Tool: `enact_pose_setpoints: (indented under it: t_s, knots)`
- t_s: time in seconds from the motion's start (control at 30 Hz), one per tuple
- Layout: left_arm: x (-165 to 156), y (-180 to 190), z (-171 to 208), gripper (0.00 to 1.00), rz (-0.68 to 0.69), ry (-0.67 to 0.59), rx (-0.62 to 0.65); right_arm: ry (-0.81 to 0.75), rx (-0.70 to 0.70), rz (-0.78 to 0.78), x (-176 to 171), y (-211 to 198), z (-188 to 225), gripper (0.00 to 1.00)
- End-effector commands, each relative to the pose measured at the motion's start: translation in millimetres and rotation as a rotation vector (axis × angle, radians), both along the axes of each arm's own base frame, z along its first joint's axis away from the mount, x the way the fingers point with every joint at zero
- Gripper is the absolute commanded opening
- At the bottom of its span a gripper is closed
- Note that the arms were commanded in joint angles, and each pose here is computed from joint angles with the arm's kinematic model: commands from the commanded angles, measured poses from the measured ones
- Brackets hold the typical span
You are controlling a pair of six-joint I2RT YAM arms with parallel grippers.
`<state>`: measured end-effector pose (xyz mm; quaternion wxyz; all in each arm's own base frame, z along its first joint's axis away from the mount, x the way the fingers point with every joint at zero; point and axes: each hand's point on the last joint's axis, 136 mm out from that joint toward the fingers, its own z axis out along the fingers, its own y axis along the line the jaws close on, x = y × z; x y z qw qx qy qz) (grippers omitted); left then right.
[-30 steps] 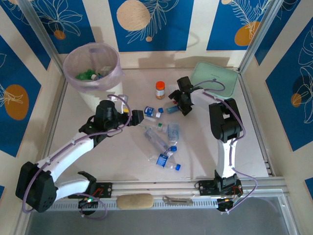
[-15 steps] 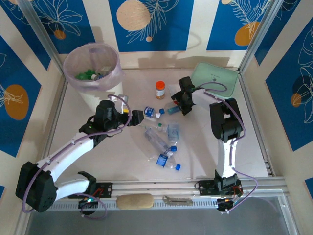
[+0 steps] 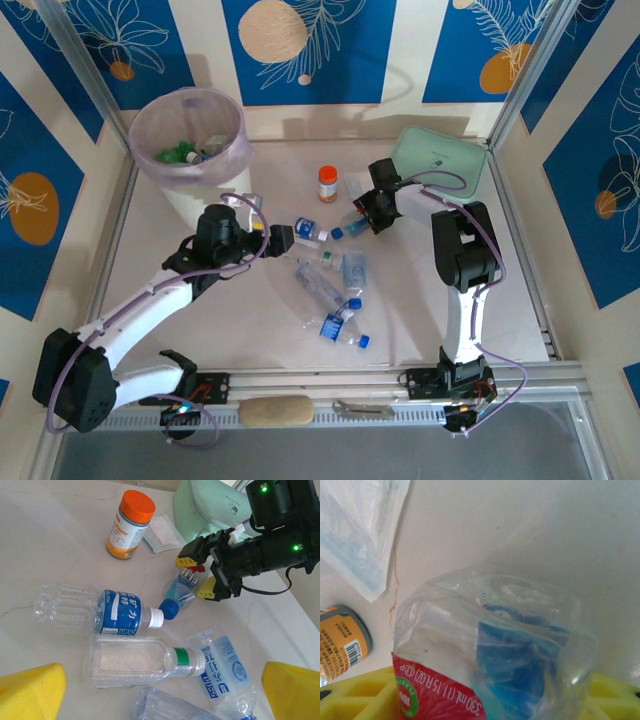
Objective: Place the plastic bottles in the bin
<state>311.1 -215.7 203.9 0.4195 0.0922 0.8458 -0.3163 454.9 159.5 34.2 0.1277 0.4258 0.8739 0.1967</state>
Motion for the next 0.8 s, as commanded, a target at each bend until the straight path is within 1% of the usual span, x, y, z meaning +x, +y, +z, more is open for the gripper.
enact_pose_setpoints:
  t_s: [0.0, 0.2, 0.37, 0.6, 0.77]
  knots:
    - [-0.8, -5.2, 1.6, 1.00, -0.012, 0.011, -0.014, -0.084, -0.021, 0.007, 16.2, -11.6, 5.1, 0.52]
    - [0.1, -12.6, 5.4, 1.00, -0.038, 0.020, -0.039, -0.213, -0.003, 0.097, 26.4, -4.5, 47.7, 0.47]
    - [1.4, -23.0, 8.6, 1.00, -0.075, 0.031, -0.078, -0.336, -0.006, 0.173, 22.9, -1.5, 90.1, 0.44]
    - [2.0, -48.9, 14.2, 1.00, -0.167, 0.051, -0.120, -0.482, -0.002, 0.293, -2.1, 5.2, 139.0, 0.43]
    - [1.6, -73.6, 15.9, 1.00, -0.242, 0.065, -0.126, -0.544, -0.007, 0.383, -26.4, 17.1, 159.5, 0.42]
